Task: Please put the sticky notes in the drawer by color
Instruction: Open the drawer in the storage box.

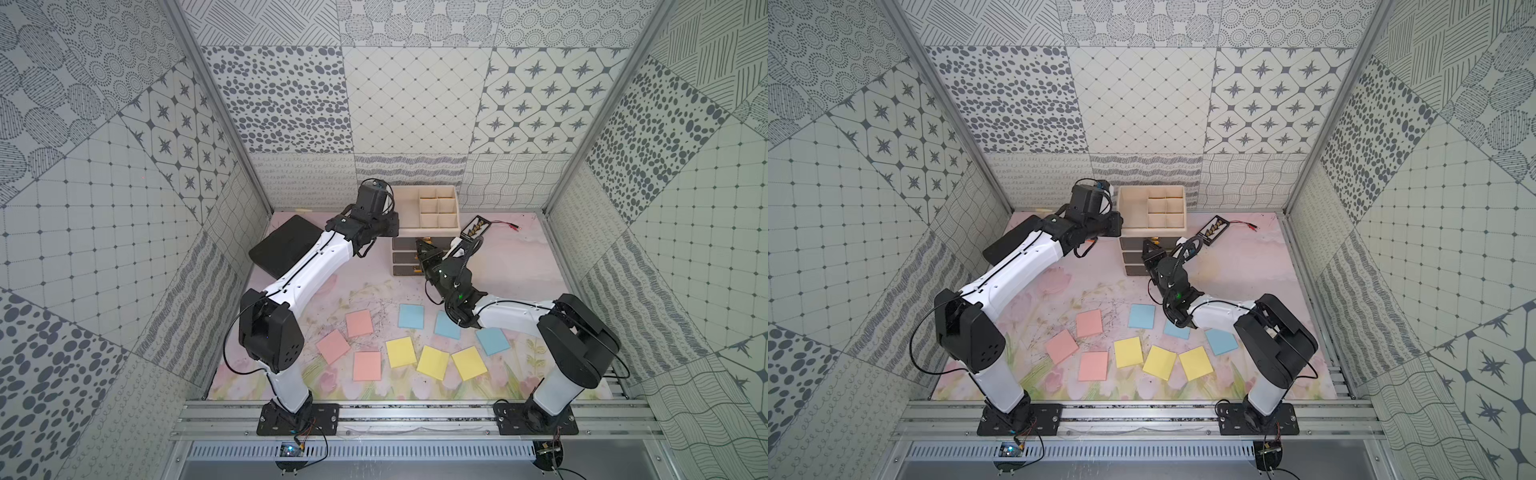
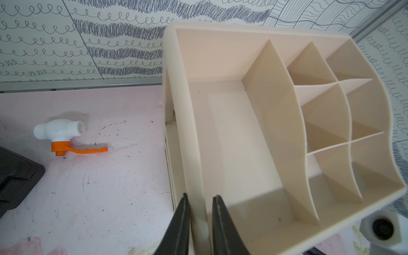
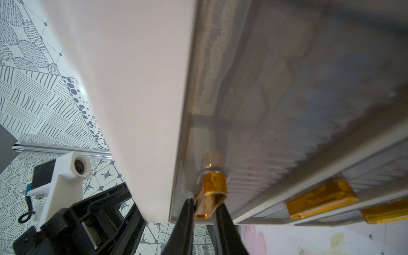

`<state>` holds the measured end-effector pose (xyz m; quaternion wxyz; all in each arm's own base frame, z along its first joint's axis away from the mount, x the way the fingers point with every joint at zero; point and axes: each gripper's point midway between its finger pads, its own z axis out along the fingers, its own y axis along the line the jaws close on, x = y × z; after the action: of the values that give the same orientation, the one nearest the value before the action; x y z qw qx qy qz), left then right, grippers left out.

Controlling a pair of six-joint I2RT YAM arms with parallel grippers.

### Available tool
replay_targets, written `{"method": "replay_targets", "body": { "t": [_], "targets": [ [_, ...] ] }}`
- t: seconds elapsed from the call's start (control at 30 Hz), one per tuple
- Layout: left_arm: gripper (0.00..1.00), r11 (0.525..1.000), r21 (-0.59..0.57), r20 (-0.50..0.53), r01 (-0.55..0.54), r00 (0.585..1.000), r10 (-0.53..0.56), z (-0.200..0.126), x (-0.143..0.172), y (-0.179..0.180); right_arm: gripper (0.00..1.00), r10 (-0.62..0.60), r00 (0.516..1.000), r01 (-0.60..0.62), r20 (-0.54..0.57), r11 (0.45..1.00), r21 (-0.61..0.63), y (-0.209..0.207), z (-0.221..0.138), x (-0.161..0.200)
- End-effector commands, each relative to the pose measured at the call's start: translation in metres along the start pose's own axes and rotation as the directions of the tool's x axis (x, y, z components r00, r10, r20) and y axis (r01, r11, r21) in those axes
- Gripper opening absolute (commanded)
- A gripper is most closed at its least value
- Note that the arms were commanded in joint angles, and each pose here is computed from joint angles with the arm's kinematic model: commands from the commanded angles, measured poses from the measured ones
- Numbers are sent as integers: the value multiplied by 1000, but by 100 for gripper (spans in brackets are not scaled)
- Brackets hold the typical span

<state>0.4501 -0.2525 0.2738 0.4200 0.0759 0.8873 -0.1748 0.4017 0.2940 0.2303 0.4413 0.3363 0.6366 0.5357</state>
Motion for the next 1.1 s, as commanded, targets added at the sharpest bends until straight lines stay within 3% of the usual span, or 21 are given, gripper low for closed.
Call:
{"method": "replay_targets", "body": {
  "t": [0.0, 0.43, 1.07],
  "targets": [
    [18, 1000, -16, -15, -11, 1000, 10, -1, 2, -1, 18, -1, 1000, 3, 22, 995, -97, 34, -8, -5],
    [0, 986, -119, -22, -115, 993, 113, -1, 5, -23, 18, 30, 1000, -29, 9, 996, -86, 33, -9, 1],
    [0, 954, -277, -53, -110, 994, 99, -1, 1, -21, 18, 71, 997, -74, -40, 993, -89, 42, -16, 8]
  ]
}}
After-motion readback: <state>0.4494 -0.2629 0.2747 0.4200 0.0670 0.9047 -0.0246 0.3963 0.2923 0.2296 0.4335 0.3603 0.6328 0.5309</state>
